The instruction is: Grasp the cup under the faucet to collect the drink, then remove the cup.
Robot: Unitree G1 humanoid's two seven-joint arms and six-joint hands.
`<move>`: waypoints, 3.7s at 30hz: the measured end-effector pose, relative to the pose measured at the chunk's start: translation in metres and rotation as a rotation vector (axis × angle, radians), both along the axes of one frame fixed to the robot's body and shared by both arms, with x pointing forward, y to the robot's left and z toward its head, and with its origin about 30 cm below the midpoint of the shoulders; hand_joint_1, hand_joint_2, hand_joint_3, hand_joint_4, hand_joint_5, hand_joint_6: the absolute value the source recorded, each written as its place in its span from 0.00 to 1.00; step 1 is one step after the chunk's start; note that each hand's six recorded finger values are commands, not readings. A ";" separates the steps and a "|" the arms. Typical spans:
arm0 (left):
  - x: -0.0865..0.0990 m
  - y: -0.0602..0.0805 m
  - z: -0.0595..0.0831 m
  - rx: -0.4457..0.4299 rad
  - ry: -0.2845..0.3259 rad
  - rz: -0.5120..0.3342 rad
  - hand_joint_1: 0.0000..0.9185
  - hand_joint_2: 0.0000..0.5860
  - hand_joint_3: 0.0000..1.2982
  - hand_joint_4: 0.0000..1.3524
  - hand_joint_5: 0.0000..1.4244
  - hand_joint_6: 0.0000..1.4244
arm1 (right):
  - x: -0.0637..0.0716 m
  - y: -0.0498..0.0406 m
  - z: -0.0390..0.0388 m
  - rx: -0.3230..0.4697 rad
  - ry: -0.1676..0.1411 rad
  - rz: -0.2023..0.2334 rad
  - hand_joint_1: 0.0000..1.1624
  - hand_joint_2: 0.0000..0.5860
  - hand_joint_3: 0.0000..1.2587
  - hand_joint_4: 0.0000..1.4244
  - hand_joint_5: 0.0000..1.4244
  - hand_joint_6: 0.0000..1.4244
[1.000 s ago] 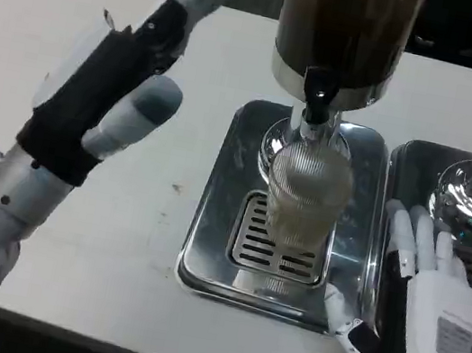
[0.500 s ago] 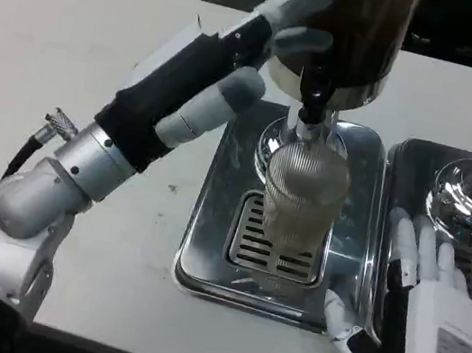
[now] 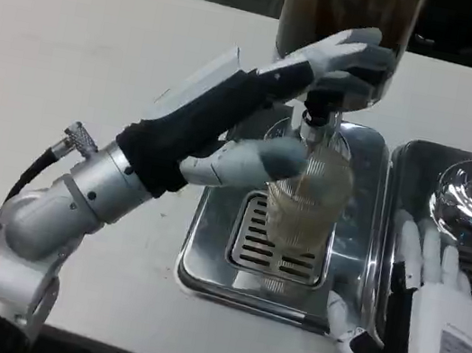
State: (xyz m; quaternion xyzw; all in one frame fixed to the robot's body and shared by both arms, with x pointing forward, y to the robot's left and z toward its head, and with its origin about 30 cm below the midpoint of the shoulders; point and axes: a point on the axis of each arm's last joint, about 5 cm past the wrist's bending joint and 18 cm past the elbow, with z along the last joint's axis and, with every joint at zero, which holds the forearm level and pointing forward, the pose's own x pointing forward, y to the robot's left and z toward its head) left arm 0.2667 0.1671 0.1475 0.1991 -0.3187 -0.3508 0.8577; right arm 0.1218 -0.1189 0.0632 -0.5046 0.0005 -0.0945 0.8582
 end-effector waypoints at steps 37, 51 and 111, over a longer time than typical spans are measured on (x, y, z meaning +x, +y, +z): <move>-0.011 0.000 0.002 0.138 -0.135 0.028 0.00 0.15 0.13 0.02 0.16 0.12 | 0.054 -0.0248 0.0014 0.489 0.075 0.112 0.50 0.42 0.00 0.00 0.00 0.00; -0.011 0.000 0.002 0.134 -0.135 0.031 0.00 0.17 0.13 0.02 0.16 0.11 | 0.068 -0.0229 0.0008 0.486 0.072 0.114 0.52 0.37 0.00 0.00 0.00 0.00; -0.017 0.014 0.014 0.057 -0.246 0.195 0.00 0.21 0.03 0.00 0.04 0.00 | 0.075 -0.0038 0.0015 0.666 0.045 0.239 0.56 0.36 0.00 0.00 0.00 0.00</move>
